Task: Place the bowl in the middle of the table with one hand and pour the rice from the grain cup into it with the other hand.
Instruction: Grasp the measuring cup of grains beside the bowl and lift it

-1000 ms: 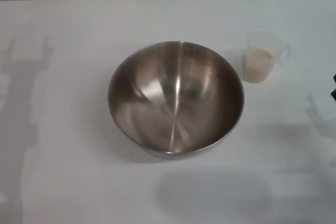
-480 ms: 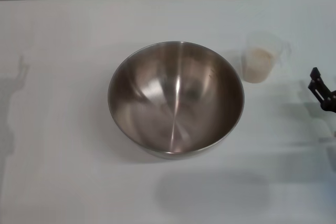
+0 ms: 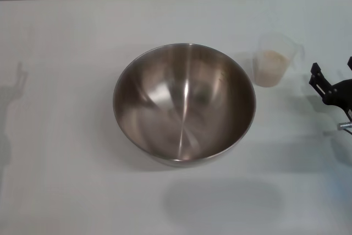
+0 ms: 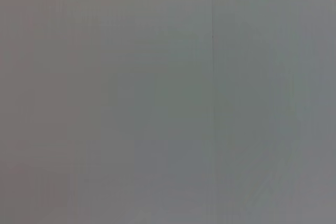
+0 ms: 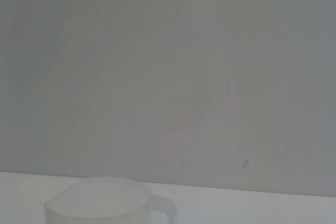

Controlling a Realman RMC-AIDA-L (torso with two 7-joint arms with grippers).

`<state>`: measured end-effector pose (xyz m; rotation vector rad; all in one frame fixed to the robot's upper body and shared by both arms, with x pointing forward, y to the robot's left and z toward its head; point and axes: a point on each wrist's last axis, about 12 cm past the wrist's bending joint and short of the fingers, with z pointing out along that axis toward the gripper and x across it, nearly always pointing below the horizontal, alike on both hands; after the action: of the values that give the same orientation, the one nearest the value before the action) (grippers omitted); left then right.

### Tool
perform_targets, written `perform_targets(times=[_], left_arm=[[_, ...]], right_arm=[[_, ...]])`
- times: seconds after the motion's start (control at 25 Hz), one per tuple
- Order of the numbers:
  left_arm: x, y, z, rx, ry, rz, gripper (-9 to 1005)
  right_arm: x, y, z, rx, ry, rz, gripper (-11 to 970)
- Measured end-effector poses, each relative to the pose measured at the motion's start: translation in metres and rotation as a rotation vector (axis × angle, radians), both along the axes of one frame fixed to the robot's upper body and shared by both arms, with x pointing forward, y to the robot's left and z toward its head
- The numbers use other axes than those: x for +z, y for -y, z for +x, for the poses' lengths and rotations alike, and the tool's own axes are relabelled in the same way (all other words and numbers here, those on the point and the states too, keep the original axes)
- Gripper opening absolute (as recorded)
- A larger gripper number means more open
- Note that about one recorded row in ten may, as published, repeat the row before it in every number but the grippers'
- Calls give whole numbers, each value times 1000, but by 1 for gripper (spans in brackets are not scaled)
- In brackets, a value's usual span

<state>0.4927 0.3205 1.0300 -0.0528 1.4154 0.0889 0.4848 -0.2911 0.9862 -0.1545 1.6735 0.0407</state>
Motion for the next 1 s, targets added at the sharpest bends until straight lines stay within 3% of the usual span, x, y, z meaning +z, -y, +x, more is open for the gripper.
perform_targets(times=[0.48, 1.0], left_arm=[[-1, -3, -3, 7, -4, -2, 832], [-1, -1, -3, 0, -6, 0, 832]], right_arm=[[1, -9, 24, 26, -54, -19, 835], [5, -15, 32, 48, -48, -20, 837]])
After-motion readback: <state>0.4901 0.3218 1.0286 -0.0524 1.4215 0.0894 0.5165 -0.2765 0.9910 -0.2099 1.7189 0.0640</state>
